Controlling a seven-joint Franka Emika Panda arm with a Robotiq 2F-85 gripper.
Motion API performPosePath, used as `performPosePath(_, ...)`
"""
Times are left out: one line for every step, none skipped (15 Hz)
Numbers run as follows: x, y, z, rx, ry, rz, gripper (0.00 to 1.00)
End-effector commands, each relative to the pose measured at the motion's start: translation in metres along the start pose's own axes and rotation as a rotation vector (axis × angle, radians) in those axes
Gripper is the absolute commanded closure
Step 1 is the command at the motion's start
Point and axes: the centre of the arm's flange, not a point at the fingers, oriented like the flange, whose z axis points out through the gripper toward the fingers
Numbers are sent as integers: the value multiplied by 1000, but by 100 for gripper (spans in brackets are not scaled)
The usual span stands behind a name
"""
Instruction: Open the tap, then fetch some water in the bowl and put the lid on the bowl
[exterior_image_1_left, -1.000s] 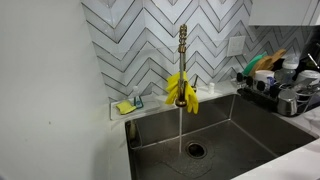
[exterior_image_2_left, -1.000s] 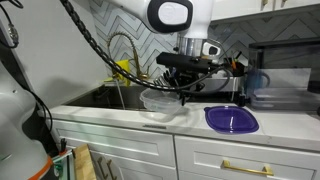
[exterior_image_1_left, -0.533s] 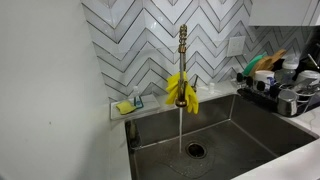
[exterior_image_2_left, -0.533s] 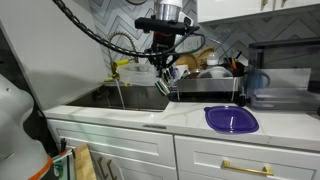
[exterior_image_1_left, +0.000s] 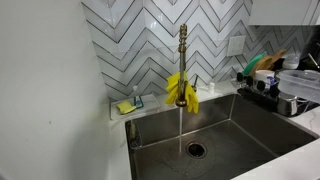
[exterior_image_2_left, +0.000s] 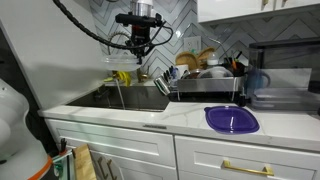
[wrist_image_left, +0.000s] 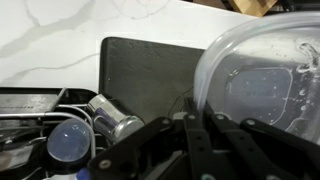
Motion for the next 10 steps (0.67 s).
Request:
performPosePath(-1,1,0,1,0,2,93)
performPosePath(-2,3,0,1,2,7,93)
performPosePath(-3,4,-1,2,3,9,93)
performPosePath(-3,4,-1,2,3,10,98)
performPosePath(1,-6,6,19,14,-10,98)
performPosePath(8,-19,15,36,17,-30,98)
performPosePath(16,-33,23,51,17,-35,98)
performPosePath(24,-47,34,57,23,-39,98)
performPosePath(34,-61,46,42,16,-37,98)
performPosePath(44,-73,57,30,6,-31,98)
